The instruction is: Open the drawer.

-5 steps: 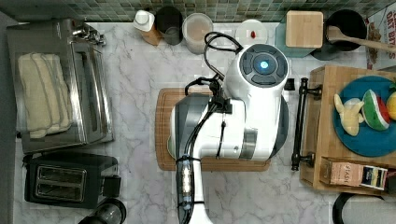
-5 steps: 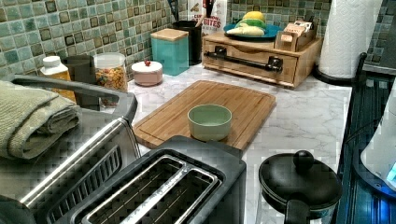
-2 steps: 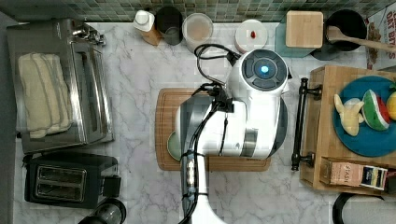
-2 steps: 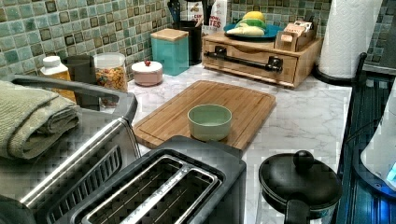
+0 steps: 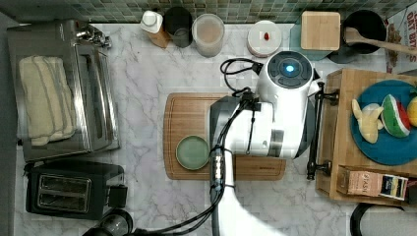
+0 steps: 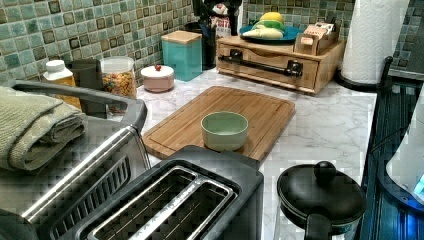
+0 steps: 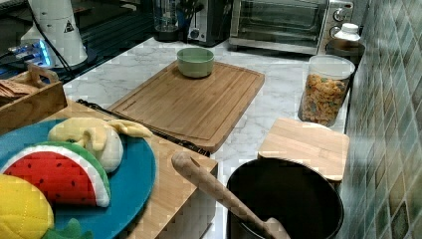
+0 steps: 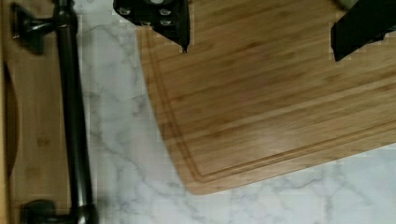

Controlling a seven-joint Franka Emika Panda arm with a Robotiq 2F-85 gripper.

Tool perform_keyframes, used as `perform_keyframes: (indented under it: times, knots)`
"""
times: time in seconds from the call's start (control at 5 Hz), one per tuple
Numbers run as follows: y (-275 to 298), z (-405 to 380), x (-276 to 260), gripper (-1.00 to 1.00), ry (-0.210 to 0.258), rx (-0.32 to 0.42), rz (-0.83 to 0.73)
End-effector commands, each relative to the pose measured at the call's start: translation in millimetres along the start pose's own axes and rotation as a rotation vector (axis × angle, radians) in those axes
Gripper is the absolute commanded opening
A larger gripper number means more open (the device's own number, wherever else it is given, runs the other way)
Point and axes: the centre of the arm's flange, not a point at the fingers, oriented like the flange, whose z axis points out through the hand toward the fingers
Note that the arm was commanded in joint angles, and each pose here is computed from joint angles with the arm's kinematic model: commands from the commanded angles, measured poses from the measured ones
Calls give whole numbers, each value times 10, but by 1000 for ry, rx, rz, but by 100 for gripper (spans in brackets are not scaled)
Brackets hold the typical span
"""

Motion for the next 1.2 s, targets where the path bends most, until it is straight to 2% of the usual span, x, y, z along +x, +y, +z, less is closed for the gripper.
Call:
perform_keyframes:
  times: [0.2,0.4,0.6,0.8,1.2]
  knots:
    - [916,195,54,100,102,-36,-36]
    - [1201,319,62,100,136,-40,-79]
    - [1382,430,95,100,137,-51,-116]
    - [1510,464,185,100,117,-62,-113]
    - [1607,754,116,100,153,-33,-113]
